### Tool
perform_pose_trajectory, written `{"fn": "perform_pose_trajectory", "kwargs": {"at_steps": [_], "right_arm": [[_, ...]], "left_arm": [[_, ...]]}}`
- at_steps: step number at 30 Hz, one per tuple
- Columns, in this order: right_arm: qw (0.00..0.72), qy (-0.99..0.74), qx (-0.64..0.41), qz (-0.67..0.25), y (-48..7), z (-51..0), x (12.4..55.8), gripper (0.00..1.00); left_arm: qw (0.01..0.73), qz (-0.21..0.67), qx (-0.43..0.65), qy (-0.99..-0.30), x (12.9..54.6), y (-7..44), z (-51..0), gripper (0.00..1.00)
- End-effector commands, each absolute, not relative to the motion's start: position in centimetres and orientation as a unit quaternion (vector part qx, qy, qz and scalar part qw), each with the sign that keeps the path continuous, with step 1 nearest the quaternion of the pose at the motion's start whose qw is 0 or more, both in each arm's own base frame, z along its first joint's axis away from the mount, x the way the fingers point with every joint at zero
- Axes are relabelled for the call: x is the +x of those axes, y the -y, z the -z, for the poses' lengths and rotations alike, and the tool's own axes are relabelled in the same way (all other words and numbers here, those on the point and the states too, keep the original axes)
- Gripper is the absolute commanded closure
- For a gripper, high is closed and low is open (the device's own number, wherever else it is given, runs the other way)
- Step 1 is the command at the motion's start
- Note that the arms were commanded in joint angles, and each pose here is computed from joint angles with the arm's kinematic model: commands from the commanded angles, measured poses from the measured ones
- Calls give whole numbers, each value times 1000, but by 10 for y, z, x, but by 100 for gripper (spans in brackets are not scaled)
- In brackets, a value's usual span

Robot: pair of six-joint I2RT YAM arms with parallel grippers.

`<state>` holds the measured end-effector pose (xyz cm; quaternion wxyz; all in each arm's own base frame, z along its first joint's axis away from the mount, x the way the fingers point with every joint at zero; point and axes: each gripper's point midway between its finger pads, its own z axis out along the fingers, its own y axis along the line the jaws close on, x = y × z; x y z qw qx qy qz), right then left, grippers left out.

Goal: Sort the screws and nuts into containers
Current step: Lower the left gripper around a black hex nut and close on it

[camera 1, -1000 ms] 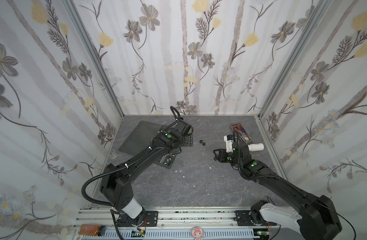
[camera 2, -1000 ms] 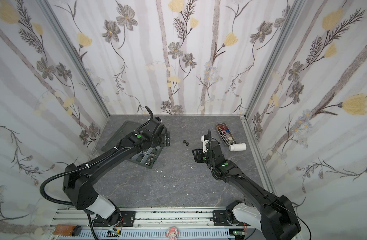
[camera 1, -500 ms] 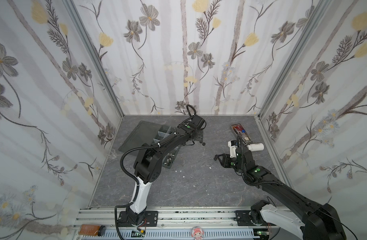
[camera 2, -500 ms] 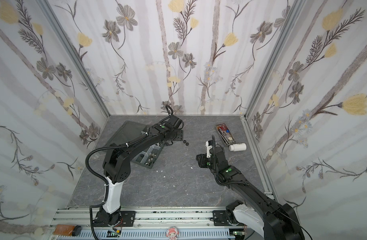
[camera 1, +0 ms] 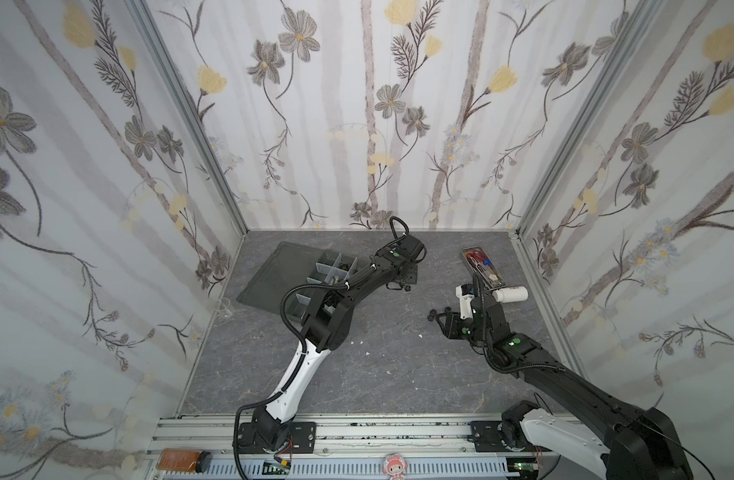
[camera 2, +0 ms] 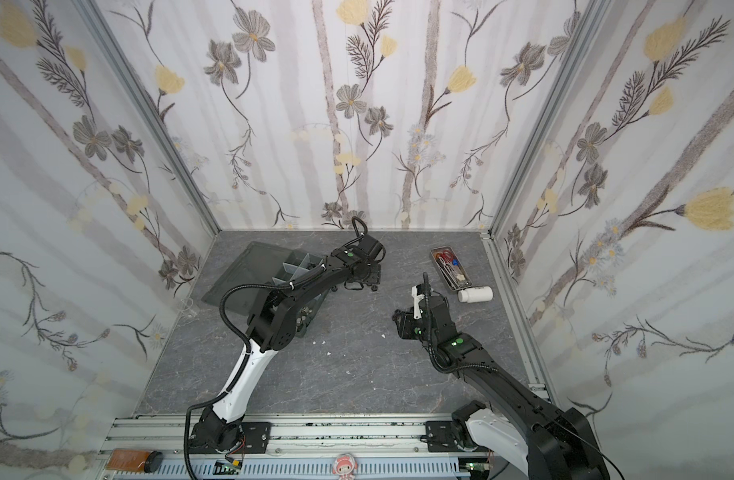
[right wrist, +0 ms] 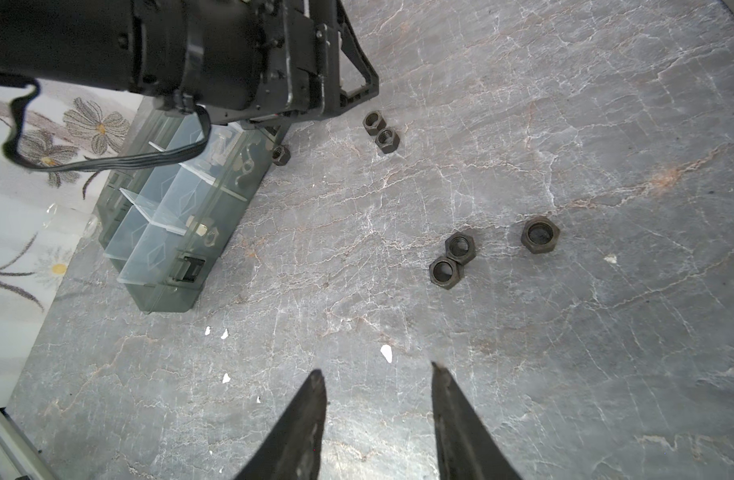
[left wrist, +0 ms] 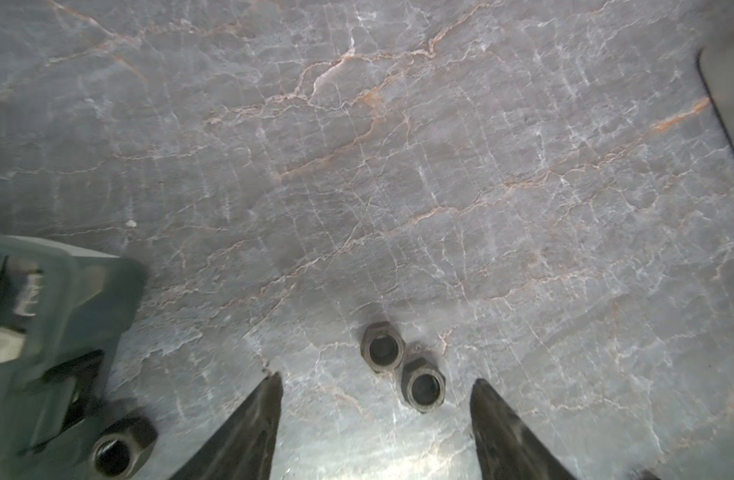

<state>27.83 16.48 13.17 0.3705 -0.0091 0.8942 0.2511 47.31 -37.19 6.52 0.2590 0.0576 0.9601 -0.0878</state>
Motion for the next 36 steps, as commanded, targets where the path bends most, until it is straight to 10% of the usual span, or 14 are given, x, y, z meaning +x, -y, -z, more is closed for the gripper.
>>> {"fn": "perform_pose_trajectory", "kwargs": {"at_steps": [1,36], "right_arm": [[374,-893,-14,-249,-164,-135,277,57],[371,-891,-17,-262,-167,-136,272,57]], "left_arm": [[248,70,47,-965,475,368,-50,29],[227,43,41,-972,464,356,-20,56]]}}
